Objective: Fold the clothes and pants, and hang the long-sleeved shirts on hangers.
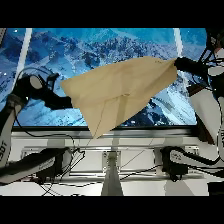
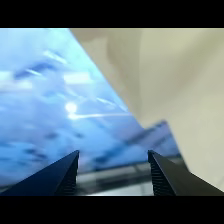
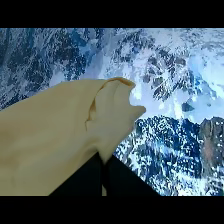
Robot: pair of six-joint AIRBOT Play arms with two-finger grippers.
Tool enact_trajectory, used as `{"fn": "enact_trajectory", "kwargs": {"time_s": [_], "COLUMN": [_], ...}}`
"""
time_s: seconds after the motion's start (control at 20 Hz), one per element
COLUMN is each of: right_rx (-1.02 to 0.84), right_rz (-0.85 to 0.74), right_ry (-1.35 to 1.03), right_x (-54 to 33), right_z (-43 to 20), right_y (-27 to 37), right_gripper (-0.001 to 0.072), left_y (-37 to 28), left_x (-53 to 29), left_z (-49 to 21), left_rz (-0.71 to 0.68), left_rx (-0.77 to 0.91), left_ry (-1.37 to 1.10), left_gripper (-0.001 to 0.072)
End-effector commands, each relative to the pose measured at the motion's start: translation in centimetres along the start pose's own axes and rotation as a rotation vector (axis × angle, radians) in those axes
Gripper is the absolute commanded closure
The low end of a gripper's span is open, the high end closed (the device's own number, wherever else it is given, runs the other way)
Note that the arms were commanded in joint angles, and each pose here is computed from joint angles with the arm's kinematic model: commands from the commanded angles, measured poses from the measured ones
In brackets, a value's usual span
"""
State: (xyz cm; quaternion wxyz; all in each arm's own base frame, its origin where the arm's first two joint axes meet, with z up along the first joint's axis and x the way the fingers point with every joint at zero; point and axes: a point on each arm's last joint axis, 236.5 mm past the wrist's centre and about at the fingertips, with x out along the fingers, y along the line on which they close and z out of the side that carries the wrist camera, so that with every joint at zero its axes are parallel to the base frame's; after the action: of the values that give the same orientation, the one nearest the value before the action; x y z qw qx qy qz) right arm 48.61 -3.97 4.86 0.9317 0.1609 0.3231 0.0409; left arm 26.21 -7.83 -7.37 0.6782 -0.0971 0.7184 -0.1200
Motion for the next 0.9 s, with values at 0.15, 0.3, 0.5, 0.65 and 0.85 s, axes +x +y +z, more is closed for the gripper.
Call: {"fn": "enact_trajectory", "kwargs": {"time_s": [0.15, 0.3, 0.5, 0.65, 0.85], "right_rx": [-0.020, -0.020, -0.020, -0.020, -0.020], "right_rz": [-0.009, -0.003, -0.002, -0.002, -0.002], "right_ry": [0.009, 0.017, 0.019, 0.019, 0.019], "right_x": [0.0, 0.0, 0.0, 0.0, 0.0], "right_z": [-0.2, -0.4, -0.4, -0.4, -0.4], "right_y": [-0.2, -0.1, 0.0, 0.0, 0.0], "right_gripper": [0.0701, 0.0701, 0.0700, 0.0701, 0.0701], "left_y": [-5.7, -7.4, -10.3, -11.6, -12.0], "left_x": [7.1, 8.9, 9.6, 9.9, 10.7], "left_z": [-10.6, -11.0, -9.6, -9.8, -10.8], "left_rz": [-0.216, -0.209, -0.243, -0.258, -0.244], "left_rx": [-0.098, -0.041, -0.007, 0.015, 0.047], "left_ry": [0.180, 0.143, 0.049, 0.035, 0.064], "left_gripper": [0.0217, 0.0217, 0.0257, 0.0257, 0.0544]}}
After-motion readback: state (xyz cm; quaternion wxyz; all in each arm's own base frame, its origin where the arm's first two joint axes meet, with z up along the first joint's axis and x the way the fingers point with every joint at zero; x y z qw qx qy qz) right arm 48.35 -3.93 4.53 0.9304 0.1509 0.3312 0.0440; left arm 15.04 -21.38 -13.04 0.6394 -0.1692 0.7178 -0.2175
